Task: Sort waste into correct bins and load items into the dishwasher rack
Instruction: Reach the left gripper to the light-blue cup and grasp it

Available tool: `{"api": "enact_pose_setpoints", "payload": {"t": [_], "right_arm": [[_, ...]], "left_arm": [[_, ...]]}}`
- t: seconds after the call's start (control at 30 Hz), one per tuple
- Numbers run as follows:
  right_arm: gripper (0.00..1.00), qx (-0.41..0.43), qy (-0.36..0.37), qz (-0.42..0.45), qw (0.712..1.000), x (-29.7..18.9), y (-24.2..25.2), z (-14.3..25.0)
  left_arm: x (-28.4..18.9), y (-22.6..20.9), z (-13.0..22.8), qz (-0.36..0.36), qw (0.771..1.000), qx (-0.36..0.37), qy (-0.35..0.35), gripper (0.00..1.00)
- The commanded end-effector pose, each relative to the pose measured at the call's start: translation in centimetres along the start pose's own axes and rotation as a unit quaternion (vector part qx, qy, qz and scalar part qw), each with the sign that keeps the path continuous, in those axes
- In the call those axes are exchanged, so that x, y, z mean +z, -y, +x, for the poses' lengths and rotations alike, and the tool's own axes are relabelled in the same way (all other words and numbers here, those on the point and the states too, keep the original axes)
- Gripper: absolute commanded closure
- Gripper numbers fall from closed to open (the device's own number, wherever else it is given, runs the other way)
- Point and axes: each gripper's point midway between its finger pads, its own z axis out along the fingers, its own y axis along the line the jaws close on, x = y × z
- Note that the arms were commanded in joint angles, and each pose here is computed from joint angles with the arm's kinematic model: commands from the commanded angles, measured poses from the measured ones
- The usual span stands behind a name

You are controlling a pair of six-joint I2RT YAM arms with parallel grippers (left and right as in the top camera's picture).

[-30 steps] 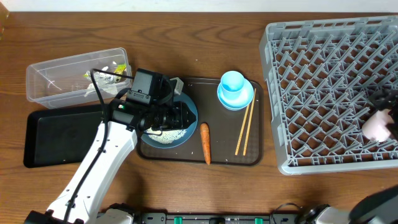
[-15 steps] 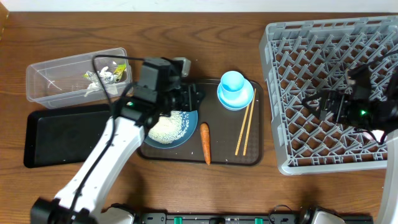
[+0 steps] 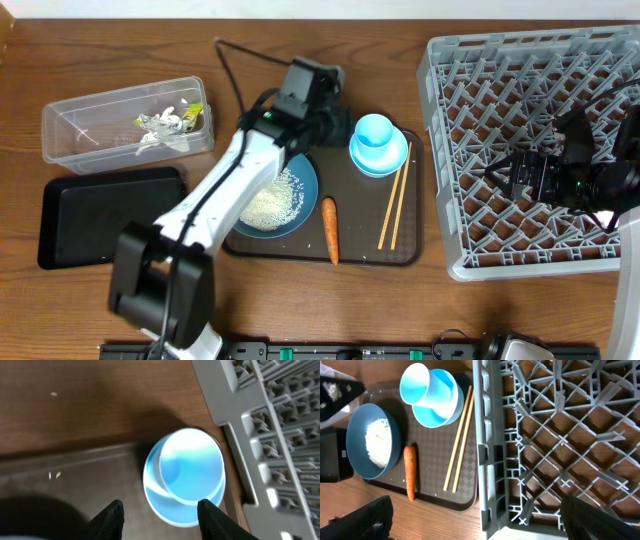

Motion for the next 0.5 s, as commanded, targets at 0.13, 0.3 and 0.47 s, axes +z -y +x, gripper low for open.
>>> {"api": "enact_pose_setpoints", "payload": {"t": [0.13,0.3,0.47], "right_arm": [[0.01,-0.014,-0.003,0.001,1.000,0.2,-0.2,-0.1],[0.01,-0.014,-0.003,0.001,1.000,0.2,-0.2,-0.1],[0.01,-0.013,-0.003,0.001,1.000,0.2,-0.2,-0.1]], "left_arm": [[3.3,-0.8,1.2,-0.031,0.999,0.021,-0.023,0.51],[5.0,-0.2,1.8,-0.027,0.999,0.029,-0.028,0.51],[6.6,0.2,2.8,-0.024,0.998,0.036,-0.038,0.51]]}}
